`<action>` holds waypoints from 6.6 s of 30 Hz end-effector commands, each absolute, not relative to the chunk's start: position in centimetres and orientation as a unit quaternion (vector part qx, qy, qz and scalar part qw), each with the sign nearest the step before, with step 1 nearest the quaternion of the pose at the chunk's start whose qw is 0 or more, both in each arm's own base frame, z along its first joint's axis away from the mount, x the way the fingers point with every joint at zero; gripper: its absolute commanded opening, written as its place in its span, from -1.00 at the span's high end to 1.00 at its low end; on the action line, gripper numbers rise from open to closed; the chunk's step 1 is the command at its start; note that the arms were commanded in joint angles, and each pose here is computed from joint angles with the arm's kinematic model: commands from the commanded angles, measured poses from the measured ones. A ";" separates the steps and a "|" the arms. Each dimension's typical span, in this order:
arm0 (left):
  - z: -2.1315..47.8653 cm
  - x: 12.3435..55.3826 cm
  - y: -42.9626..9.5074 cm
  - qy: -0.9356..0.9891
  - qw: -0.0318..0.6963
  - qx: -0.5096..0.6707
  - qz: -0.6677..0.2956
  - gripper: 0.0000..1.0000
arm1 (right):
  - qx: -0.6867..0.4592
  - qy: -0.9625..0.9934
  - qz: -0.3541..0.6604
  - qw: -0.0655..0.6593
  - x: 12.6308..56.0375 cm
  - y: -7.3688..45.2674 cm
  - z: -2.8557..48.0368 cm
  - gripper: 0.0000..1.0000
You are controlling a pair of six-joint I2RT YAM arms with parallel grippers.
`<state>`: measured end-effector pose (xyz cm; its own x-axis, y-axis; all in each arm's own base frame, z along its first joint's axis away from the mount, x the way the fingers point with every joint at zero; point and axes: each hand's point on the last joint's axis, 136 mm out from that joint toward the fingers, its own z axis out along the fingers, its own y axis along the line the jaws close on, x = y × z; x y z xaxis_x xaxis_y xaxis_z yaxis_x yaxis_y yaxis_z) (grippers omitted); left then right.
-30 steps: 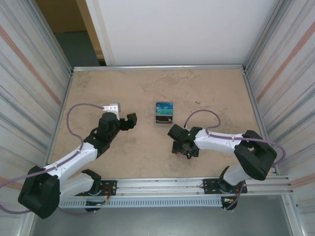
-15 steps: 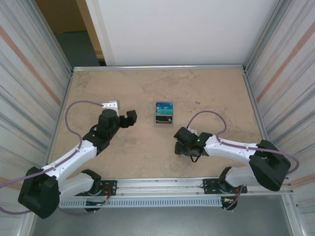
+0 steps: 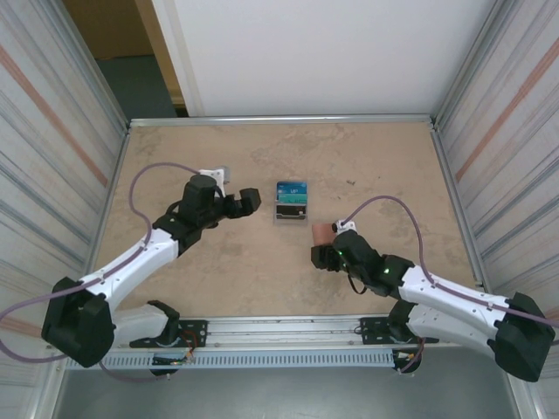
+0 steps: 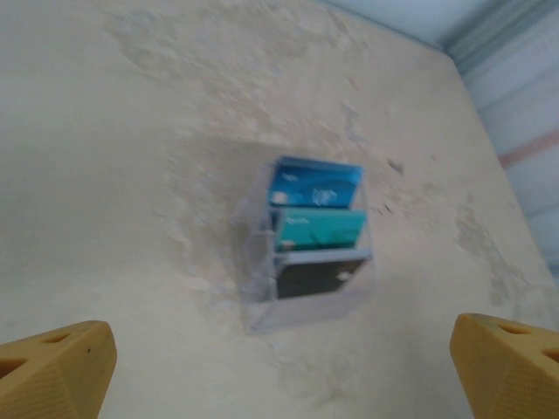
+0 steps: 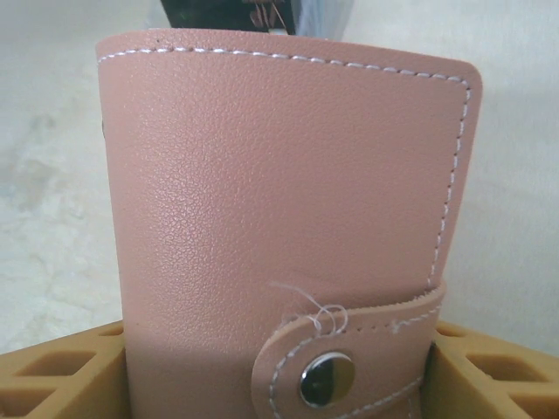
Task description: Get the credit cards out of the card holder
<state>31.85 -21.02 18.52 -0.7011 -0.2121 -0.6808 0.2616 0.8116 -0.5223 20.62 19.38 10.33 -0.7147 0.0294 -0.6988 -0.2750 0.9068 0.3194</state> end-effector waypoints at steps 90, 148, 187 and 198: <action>28.8 17.0 -31.5 0.590 0.270 0.479 -0.592 1.00 | -0.228 0.677 0.588 0.380 17.7 23.9 31.1 -0.19; 24.0 20.4 -31.9 0.661 0.266 0.351 -0.608 -0.33 | -0.111 0.713 0.584 0.372 21.9 24.2 28.5 1.00; 19.6 22.8 -32.6 0.766 0.296 0.327 -0.467 1.00 | 0.019 0.861 0.327 0.390 23.7 19.9 23.7 -0.17; 19.6 23.7 -32.5 0.773 0.330 0.301 -0.450 1.00 | 0.004 0.901 0.275 0.336 22.6 23.6 22.3 0.22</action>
<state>23.06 -32.52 17.55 -0.6608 0.2087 -0.7210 0.7282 0.4111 -0.5484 22.48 23.57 22.82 -0.7651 0.2012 -0.6117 -0.2153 0.8153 0.5375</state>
